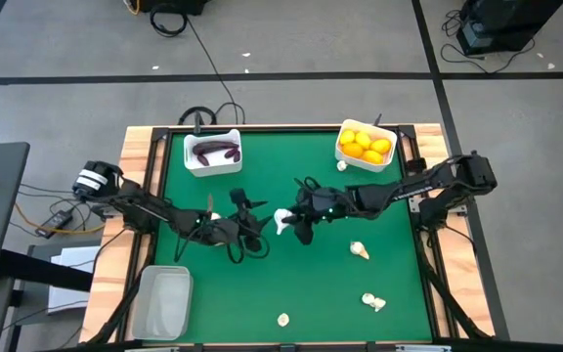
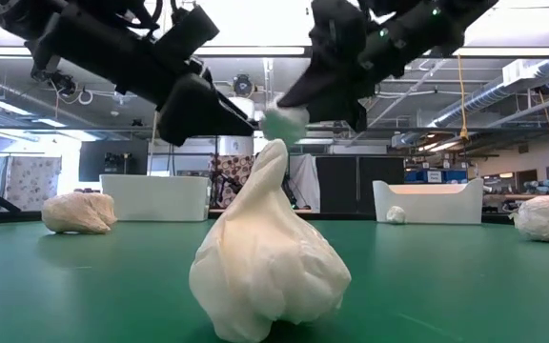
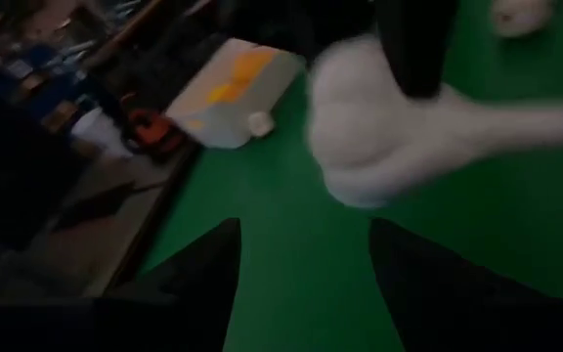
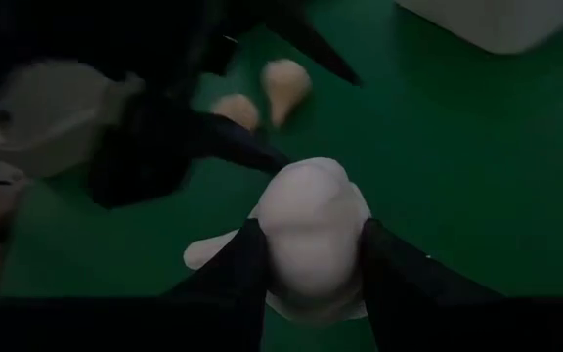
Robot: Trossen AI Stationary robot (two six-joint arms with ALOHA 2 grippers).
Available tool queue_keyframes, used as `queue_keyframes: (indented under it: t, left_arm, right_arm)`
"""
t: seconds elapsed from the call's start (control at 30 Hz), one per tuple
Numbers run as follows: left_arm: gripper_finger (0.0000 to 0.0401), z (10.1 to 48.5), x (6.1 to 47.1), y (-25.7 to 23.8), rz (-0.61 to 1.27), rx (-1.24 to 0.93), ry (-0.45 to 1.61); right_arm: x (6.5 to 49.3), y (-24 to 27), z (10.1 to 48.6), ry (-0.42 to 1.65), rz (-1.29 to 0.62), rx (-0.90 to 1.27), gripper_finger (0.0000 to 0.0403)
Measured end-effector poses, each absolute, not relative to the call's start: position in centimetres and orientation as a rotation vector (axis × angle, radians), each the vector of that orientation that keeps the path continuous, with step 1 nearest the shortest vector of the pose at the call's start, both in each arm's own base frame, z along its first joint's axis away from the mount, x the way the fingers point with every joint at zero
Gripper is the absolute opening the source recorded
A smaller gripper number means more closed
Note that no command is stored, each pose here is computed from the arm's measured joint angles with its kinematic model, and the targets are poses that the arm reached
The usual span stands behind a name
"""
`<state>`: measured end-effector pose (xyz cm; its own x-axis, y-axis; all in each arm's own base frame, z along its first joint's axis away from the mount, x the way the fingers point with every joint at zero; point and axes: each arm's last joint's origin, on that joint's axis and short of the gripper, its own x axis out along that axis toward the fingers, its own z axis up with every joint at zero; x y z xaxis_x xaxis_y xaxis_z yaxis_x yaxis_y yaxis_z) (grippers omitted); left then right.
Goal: Sort produce into baskets
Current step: Put the top white garlic into the gray bin
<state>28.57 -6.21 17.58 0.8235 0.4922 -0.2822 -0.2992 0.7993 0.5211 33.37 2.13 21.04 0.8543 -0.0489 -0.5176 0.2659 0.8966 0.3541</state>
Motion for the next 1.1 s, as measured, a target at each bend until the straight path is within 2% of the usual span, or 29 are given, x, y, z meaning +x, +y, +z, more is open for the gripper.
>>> queue_keyframes:
  t: [0.17,0.47,0.7,0.83,1.1]
  left_arm:
    - [0.0233,17.6,28.8,-6.8,0.235,0.473,0.397]
    - [0.0233,18.3,29.1,-7.0,0.195,0.428,0.309]
    - [0.0233,18.7,29.3,-7.4,0.049,0.432,0.247]
    - [0.0231,18.8,29.3,-7.4,0.034,0.429,0.227]
    - [0.0165,18.8,29.3,-7.4,0.033,0.435,0.225]
  right_arm:
    - [33.5,3.2,21.3,0.493,-0.15,0.419,0.0152]
    - [33.5,4.1,21.6,0.474,-0.093,0.373,0.0157]
    - [33.5,4.4,21.7,0.477,-0.017,0.377,0.0158]
    - [33.6,4.4,21.9,0.466,0.015,0.377,0.0159]
    - [33.6,4.4,21.9,0.46,0.007,0.361,0.0168]
